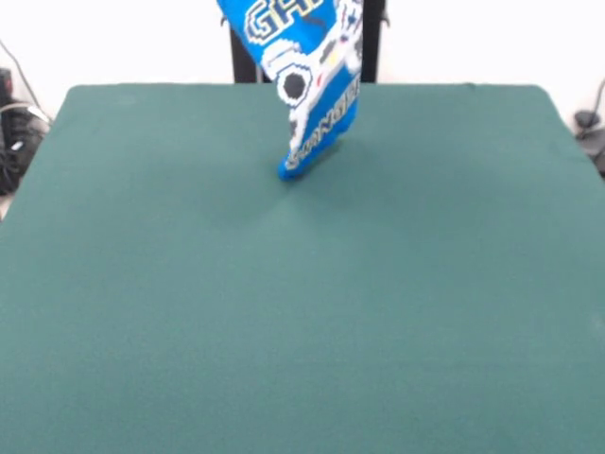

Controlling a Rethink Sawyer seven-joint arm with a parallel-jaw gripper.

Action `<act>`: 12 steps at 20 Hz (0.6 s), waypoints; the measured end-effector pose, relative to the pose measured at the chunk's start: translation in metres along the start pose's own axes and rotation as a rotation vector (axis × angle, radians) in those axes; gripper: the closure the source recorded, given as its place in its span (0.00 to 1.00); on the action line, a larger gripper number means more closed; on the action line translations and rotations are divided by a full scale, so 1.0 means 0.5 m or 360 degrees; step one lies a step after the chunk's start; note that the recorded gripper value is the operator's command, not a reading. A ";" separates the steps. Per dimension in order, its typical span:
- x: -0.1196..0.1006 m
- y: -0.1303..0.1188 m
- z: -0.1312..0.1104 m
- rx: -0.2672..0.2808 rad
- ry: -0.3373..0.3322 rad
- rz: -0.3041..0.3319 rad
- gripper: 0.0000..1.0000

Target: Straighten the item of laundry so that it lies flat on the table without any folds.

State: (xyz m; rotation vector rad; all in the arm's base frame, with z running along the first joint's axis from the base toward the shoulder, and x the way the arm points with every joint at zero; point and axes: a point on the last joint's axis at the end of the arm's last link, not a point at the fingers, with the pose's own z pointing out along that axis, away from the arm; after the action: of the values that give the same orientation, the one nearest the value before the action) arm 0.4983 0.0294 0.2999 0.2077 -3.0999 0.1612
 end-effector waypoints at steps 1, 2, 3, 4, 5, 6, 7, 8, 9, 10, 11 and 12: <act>0.006 0.011 -0.014 -0.0003 0.0023 -0.0006 1.00; 0.007 0.015 -0.018 -0.0004 0.0028 -0.0009 1.00; 0.009 0.019 -0.022 -0.0005 0.0034 -0.0012 1.00; 0.013 0.031 -0.034 -0.0007 0.0047 -0.0020 1.00; 0.015 0.038 -0.043 -0.0009 0.0053 -0.0024 1.00; 0.015 0.042 -0.047 -0.0010 0.0055 -0.0028 1.00; 0.015 0.046 -0.051 -0.0011 0.0057 -0.0031 1.00; 0.013 0.058 -0.065 -0.0012 0.0064 -0.0045 1.00; 0.012 0.064 -0.070 -0.0012 0.0066 -0.0052 1.00; 0.010 0.069 -0.075 -0.0011 0.0068 -0.0061 1.00; 0.008 0.074 -0.078 -0.0010 0.0069 -0.0070 1.00; 0.007 0.079 -0.081 -0.0010 0.0070 -0.0078 1.00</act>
State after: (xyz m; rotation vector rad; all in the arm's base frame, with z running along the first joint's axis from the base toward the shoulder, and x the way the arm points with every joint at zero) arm 0.4907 0.0722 0.3363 0.2759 -3.0480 0.1528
